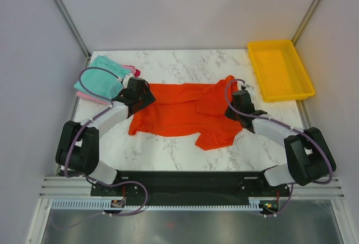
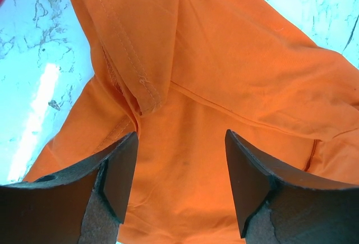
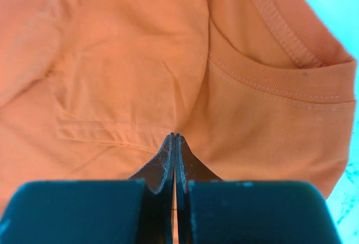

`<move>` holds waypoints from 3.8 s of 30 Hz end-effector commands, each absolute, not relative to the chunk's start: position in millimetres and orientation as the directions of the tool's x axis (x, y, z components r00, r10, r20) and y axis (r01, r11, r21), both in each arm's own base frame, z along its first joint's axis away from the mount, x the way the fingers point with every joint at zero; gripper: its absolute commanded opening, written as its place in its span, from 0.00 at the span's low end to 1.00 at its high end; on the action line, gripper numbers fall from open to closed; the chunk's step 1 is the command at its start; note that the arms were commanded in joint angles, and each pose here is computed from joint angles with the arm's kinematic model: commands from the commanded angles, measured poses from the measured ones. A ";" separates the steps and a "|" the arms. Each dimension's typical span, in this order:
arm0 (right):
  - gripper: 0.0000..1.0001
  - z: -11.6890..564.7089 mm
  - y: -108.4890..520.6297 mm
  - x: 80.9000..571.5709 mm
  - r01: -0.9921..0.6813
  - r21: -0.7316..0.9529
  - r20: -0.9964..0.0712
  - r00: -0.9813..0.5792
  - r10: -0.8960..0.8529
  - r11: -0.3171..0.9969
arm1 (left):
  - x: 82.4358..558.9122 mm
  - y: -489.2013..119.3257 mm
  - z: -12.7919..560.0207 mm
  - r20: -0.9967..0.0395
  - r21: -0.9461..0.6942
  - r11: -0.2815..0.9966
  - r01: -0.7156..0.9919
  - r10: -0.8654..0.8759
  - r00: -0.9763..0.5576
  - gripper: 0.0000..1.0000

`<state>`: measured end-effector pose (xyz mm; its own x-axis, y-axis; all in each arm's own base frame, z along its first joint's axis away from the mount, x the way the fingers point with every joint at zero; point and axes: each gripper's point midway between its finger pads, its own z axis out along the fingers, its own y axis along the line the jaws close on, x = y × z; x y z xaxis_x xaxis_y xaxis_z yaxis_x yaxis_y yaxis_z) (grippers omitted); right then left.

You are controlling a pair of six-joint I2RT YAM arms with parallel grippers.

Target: Fold and stack the t-shirts

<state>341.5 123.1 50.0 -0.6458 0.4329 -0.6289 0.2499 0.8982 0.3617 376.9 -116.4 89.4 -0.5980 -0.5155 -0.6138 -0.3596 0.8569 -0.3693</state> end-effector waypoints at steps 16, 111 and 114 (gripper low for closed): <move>0.00 88.5 103.3 346.8 0.261 0.439 -0.701 -0.499 0.509 0.860 | 409.7 -96.3 72.3 -0.595 -0.372 0.830 -0.416 -0.557 -0.579 0.49; 0.63 65.0 24.6 307.7 0.344 0.263 -0.632 -0.644 0.430 0.901 | 324.4 -100.3 94.0 -0.433 -0.580 0.699 -0.419 -0.700 -0.568 0.93; 0.64 52.7 27.2 307.8 0.350 0.258 -0.604 -0.669 0.433 0.900 | 324.3 -101.3 86.7 -0.435 -0.574 0.708 -0.412 -0.690 -0.579 0.93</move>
